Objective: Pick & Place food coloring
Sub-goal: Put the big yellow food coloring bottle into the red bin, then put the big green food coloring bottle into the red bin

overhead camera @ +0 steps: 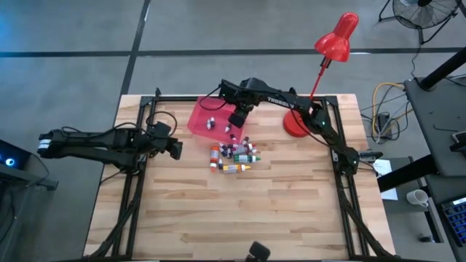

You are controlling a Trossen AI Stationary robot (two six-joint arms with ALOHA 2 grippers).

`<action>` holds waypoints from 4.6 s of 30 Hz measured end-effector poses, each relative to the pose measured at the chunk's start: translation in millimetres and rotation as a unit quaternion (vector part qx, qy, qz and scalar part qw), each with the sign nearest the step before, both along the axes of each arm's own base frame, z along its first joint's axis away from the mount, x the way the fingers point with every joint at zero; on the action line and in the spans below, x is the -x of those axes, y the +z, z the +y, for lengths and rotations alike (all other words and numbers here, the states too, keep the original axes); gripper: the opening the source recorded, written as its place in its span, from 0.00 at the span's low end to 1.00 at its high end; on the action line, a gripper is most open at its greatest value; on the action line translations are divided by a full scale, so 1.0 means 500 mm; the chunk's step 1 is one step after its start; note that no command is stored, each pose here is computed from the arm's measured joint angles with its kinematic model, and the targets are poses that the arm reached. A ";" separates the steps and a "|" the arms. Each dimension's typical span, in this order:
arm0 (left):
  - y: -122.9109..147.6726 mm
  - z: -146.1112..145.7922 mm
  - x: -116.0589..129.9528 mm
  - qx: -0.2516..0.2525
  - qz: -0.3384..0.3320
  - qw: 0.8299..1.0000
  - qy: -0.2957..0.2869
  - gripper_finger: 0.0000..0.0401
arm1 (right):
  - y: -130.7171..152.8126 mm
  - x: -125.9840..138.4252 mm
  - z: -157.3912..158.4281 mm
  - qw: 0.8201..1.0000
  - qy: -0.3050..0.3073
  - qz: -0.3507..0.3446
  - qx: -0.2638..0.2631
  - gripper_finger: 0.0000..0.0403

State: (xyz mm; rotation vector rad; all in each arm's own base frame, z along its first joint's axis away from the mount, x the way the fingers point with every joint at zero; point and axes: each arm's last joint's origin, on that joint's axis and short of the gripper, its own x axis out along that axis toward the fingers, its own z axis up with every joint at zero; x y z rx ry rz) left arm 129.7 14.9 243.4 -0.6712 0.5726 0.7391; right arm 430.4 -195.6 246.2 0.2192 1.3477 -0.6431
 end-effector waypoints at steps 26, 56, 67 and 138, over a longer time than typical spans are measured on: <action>0.000 0.000 0.000 0.000 0.001 1.000 0.000 0.33 | -0.001 0.004 -0.027 0.999 0.029 -0.030 -0.027 0.49; 0.017 0.006 -0.015 -0.038 -0.056 0.997 0.033 0.33 | 0.187 0.215 0.219 0.969 0.049 -0.235 0.049 0.47; 0.014 0.000 -0.026 0.058 -0.096 0.993 0.047 0.33 | 0.124 0.374 0.290 0.964 -0.063 -0.259 0.005 0.45; -0.011 -0.007 -0.053 0.065 -0.035 0.997 -0.006 0.33 | -0.219 0.199 0.343 0.943 0.303 -0.128 -0.052 0.26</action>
